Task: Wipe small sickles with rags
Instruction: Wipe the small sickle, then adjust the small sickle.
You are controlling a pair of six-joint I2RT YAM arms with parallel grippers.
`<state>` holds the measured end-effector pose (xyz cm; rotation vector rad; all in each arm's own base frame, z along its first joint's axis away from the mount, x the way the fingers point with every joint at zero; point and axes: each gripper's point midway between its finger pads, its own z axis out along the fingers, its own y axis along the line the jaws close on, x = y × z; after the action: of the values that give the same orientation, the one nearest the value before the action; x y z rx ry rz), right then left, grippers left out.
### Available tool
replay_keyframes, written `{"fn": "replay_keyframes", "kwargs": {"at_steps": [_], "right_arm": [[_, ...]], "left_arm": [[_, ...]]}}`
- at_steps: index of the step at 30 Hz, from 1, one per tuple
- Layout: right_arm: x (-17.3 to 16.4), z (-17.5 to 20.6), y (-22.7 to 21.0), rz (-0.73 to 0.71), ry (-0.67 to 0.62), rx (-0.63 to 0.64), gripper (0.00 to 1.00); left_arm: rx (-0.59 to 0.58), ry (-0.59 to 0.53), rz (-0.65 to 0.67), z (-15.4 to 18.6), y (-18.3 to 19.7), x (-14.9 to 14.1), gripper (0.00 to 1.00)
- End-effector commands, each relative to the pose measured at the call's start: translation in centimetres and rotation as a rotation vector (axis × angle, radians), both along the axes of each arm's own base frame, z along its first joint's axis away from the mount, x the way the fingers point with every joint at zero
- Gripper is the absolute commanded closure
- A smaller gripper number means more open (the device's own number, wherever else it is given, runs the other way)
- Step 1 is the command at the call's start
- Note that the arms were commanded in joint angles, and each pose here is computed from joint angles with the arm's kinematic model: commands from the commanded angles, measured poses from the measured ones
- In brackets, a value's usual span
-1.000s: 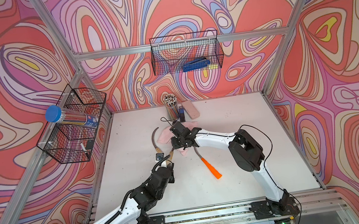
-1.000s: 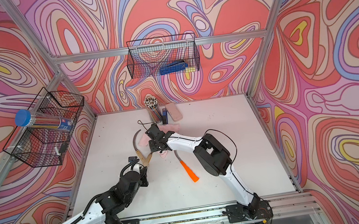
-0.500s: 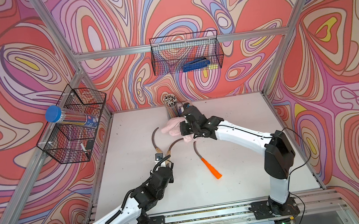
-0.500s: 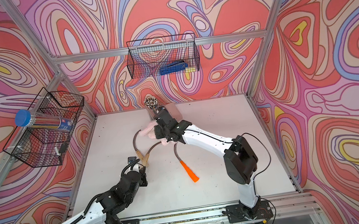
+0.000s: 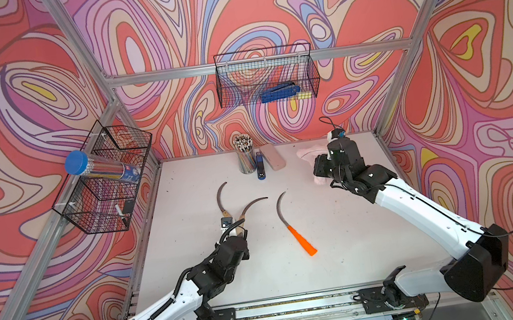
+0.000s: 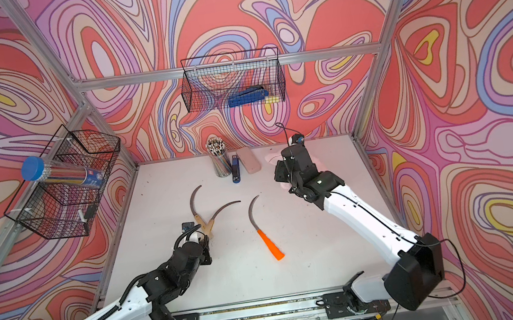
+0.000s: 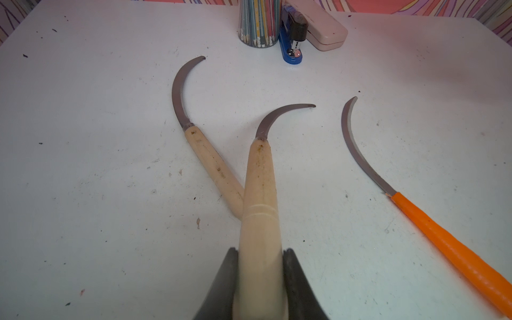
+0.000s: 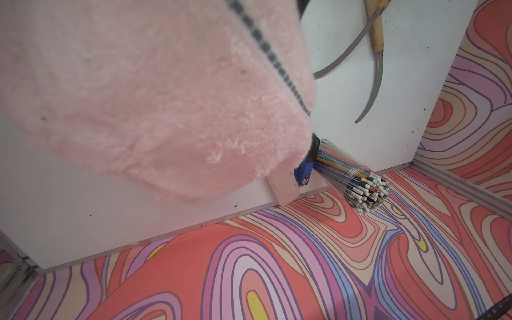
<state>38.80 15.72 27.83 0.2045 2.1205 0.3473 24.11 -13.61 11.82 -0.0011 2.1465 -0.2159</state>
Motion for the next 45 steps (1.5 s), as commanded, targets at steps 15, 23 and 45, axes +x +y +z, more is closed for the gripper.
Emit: {"fn": "replay_keyframes", "kwargs": {"at_steps": [15, 23, 45], "right_arm": [[-0.5, -2.9, -0.3, -0.006, 0.003, -0.021, 1.00], [-0.3, -2.9, 0.9, 0.053, 0.005, -0.007, 1.00], [-5.1, -9.6, 20.1, 0.413, 0.152, -0.092, 1.00]], "left_arm": [[-0.430, 0.446, 0.073, 1.9, -5.5, -1.0, 1.00], [-0.566, 0.417, 0.174, 5.5, -1.7, 0.9, 1.00], [-1.018, 0.200, 0.045, 8.2, -0.3, 8.7, 1.00]]}}
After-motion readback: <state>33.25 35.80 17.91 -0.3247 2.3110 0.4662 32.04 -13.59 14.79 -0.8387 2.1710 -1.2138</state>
